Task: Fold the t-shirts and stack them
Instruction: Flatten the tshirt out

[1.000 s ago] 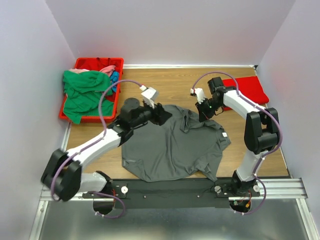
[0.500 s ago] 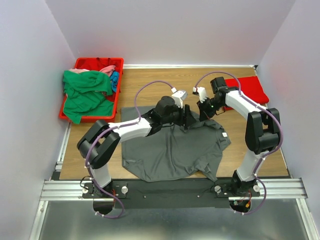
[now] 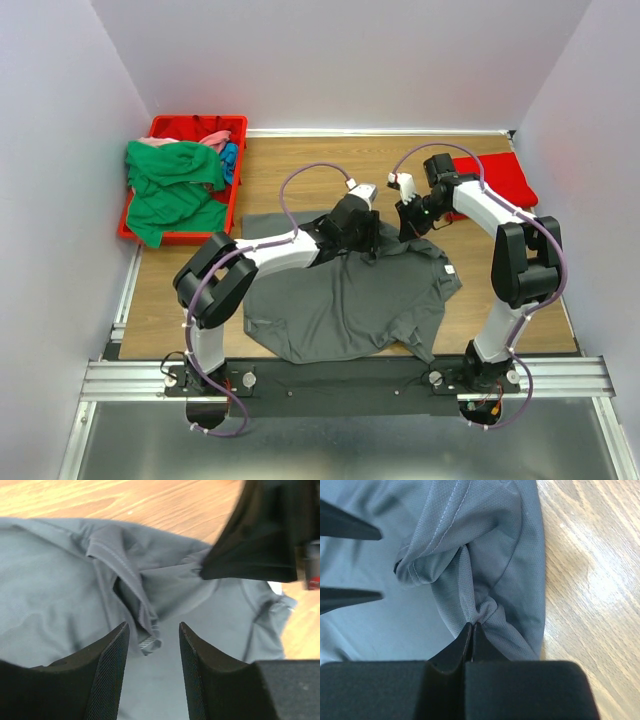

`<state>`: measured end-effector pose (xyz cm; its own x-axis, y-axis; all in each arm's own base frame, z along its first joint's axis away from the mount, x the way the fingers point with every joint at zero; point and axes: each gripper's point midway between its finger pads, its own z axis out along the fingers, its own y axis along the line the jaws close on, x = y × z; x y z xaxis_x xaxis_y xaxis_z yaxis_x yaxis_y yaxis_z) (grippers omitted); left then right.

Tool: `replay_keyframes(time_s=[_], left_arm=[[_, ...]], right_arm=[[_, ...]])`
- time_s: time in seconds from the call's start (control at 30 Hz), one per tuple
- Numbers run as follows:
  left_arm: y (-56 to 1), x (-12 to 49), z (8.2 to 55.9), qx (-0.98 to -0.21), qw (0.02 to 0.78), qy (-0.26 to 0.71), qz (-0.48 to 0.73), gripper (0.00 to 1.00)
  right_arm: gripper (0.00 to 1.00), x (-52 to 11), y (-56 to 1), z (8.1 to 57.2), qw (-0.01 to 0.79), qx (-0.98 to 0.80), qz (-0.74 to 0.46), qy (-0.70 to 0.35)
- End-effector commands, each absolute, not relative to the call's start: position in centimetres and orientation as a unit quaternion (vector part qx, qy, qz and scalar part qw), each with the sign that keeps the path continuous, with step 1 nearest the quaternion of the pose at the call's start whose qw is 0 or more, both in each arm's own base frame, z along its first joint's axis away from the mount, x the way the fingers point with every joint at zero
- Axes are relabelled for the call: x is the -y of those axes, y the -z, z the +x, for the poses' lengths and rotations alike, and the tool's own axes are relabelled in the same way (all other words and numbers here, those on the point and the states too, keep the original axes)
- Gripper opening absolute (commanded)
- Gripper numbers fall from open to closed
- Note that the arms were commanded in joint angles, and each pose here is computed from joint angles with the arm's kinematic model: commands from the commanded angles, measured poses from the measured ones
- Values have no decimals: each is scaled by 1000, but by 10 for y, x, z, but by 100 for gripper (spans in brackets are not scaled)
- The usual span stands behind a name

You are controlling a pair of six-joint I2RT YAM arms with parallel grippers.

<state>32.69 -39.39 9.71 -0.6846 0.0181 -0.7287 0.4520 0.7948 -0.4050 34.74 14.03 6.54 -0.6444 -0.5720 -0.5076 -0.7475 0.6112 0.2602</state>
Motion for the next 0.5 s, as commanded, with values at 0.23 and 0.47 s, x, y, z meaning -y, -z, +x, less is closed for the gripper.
replay_keyframes(time_s=[0.23,0.47], left_arm=[[-66,401,326,-886,354,258,153,39],[-66,404,332,-886,358,252,150,26]], right_arm=[[3,-145,-72,347,204,-871,-372,-246],[3,-145,-71,347,203,-871,-373,-248]])
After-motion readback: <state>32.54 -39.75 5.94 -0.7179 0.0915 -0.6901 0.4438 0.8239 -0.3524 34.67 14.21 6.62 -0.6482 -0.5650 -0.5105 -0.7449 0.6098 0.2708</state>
